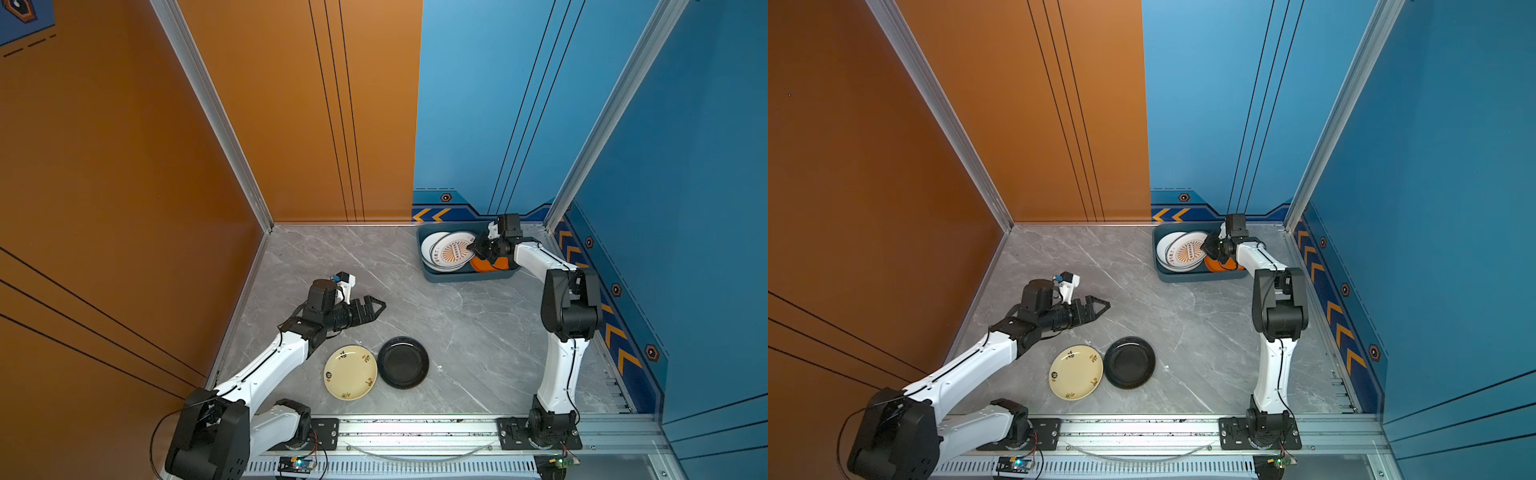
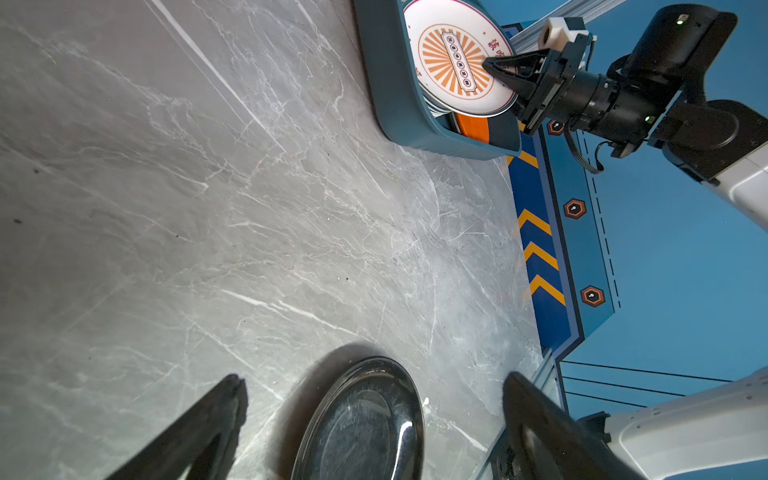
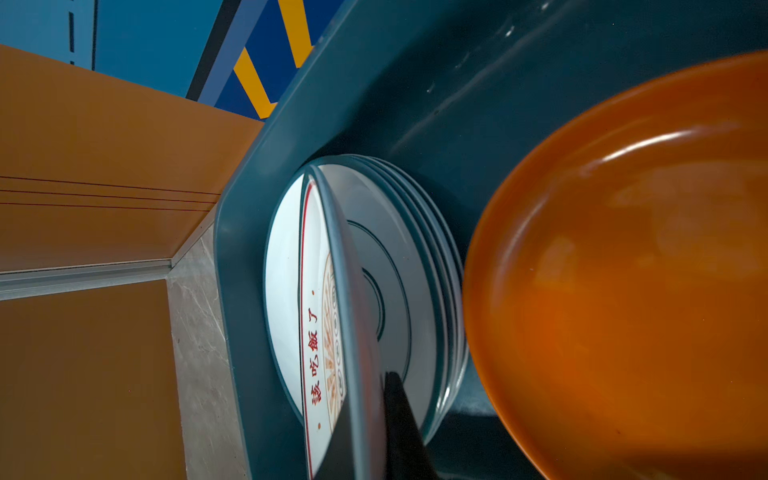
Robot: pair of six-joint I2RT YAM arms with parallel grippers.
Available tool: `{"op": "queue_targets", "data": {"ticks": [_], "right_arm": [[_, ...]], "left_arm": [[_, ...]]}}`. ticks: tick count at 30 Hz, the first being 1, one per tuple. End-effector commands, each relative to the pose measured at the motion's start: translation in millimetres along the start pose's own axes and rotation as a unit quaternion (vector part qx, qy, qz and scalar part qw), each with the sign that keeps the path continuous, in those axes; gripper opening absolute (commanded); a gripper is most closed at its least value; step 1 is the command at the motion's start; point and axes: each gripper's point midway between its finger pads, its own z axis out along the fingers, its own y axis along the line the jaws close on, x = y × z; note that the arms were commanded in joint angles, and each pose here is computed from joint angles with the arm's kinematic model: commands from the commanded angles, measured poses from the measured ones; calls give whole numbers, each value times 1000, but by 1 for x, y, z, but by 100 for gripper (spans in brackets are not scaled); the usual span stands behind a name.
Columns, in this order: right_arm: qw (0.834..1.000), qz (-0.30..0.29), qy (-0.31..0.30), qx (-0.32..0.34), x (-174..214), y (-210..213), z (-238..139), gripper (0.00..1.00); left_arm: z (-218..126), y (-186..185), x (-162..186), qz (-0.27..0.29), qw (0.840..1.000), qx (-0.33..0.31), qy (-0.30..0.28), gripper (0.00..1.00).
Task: Place the plates into the plastic bin on the countertop
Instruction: 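Lower the sunburst plate onto the stack in the bin and open the right gripper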
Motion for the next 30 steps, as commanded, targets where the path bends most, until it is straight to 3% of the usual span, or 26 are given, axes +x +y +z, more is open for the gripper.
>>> {"op": "queue_targets", "data": {"ticks": [1,9,15,30], "right_arm": [[998,-17,19,50,12,-15,9,11],[996,-38,32,78,13,-18,15,29],[993,-59,33,94,13,-16,12,38],[979,-144,5,143,4,4,-15,43]], "left_arm": [[-2,1,-2,7,1000,-1,1,98],[-1,2,0,3,1000,2,4,98],[-3,1,1,5,1000,2,4,98],[-7,2,5,4,1000,1,4,98]]}}
